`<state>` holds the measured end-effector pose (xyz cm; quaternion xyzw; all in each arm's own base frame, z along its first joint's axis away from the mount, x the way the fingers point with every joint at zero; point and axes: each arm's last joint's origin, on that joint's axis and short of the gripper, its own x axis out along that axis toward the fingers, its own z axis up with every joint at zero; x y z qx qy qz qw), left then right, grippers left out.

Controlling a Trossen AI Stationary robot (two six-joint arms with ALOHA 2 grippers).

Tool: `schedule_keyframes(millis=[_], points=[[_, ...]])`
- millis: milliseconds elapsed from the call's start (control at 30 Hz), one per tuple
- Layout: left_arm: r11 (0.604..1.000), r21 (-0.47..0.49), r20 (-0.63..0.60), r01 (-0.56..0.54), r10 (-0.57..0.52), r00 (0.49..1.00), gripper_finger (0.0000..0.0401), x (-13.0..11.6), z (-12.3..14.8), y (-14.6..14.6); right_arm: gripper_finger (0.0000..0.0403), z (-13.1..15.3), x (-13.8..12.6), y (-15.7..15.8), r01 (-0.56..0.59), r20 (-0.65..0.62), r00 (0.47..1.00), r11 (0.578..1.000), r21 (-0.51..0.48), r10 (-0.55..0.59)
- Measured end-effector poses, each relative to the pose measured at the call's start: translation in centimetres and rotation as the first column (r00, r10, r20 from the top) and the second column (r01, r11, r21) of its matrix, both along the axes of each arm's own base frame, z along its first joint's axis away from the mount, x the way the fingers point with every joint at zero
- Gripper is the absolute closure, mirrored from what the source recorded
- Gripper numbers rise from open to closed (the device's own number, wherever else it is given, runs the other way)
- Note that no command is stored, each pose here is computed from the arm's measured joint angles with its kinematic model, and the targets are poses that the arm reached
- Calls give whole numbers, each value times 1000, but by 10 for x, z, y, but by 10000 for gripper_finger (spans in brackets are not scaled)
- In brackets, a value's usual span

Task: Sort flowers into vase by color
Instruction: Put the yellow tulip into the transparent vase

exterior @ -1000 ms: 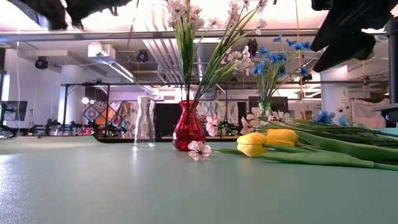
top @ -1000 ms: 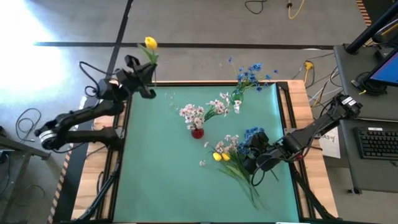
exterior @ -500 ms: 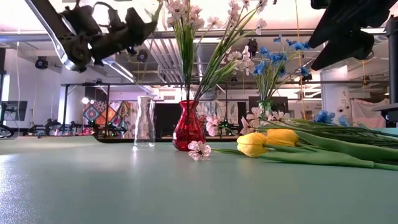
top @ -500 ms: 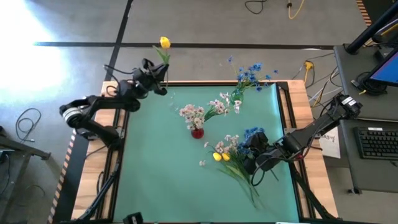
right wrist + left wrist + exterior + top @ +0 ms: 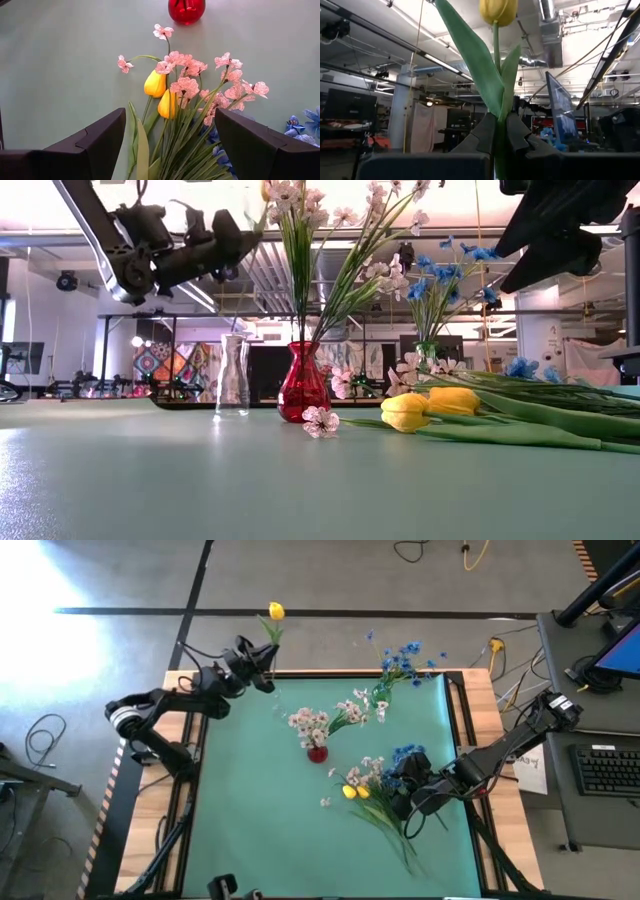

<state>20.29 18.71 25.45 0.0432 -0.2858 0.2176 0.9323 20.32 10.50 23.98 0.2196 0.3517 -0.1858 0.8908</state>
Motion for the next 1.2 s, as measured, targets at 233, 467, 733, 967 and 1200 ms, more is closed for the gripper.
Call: schedule_keyframes(millis=[233, 467, 733, 967, 1200], points=[[1000, -24, -25, -2, 1, 1000, 401, 4, -9, 4, 106, 0, 0, 0, 0, 0, 1000, 1000, 0, 0], [999, -25, -25, -23, 22, 999, 401, 4, -10, 4, 106, 0, 0, 0, 0, 0, 1000, 1000, 0, 0], [999, -29, -23, -20, 20, 1000, 401, 4, -10, 4, 106, 0, 0, 0, 0, 0, 1000, 1000, 0, 0], [999, -33, -21, -17, 17, 1000, 401, 4, -10, 4, 106, 0, 0, 0, 0, 0, 1000, 1000, 1, 0], [999, -52, -14, -5, 4, 1000, 400, 4, -10, 4, 106, 0, 0, 0, -1, -1, 1000, 1000, 1, 1]])
